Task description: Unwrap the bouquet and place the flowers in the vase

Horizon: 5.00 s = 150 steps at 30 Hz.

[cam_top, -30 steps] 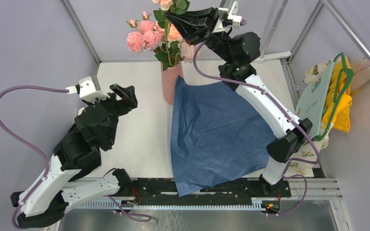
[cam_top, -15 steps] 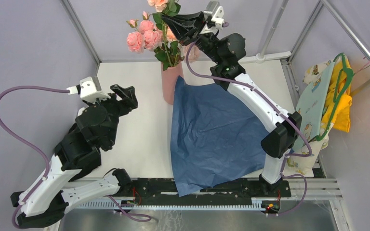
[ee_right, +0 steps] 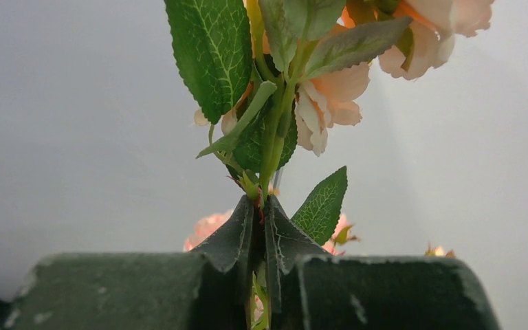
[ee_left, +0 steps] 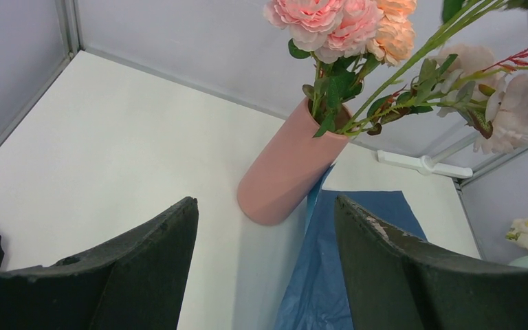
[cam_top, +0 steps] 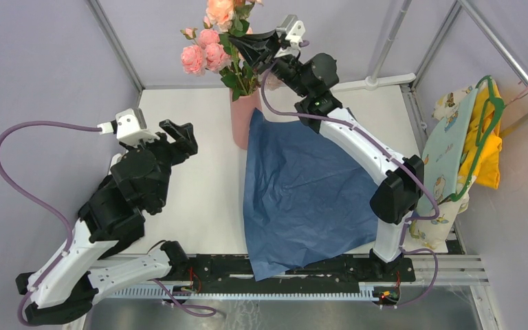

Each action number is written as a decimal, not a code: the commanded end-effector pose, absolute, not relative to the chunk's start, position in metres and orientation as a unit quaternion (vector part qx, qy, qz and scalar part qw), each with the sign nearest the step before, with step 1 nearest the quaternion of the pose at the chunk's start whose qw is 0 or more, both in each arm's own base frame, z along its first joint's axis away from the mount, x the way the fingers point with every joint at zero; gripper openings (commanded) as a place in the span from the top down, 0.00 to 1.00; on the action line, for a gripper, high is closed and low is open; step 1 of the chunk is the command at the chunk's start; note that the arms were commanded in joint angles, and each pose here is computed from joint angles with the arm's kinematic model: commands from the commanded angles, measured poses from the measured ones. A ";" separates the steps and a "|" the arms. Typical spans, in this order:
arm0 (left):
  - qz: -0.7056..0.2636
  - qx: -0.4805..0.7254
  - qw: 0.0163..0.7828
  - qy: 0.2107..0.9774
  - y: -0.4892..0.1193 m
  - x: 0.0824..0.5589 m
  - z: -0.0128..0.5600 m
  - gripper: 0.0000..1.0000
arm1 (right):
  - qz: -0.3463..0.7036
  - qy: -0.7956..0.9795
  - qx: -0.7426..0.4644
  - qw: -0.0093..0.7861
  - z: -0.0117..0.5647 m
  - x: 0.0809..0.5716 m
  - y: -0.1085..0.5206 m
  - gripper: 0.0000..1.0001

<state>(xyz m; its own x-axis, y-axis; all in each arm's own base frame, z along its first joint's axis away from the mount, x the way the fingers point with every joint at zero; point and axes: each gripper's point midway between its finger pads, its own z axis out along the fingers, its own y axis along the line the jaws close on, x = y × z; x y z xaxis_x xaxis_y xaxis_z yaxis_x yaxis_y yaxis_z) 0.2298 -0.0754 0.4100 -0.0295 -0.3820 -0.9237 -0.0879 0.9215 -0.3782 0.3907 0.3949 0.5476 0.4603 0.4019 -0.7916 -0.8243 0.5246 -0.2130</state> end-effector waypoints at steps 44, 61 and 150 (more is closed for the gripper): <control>-0.108 -0.197 0.678 0.700 -0.074 0.233 0.411 0.22 | 0.339 0.521 -0.314 0.717 0.359 0.443 0.412 0.97; -0.105 -0.196 0.678 0.701 -0.075 0.234 0.411 0.22 | 0.344 0.545 -0.305 0.701 0.336 0.444 0.409 0.58; -0.108 -0.211 0.669 0.704 -0.070 0.231 0.400 0.21 | -0.044 0.675 0.039 0.736 0.304 0.292 0.068 0.02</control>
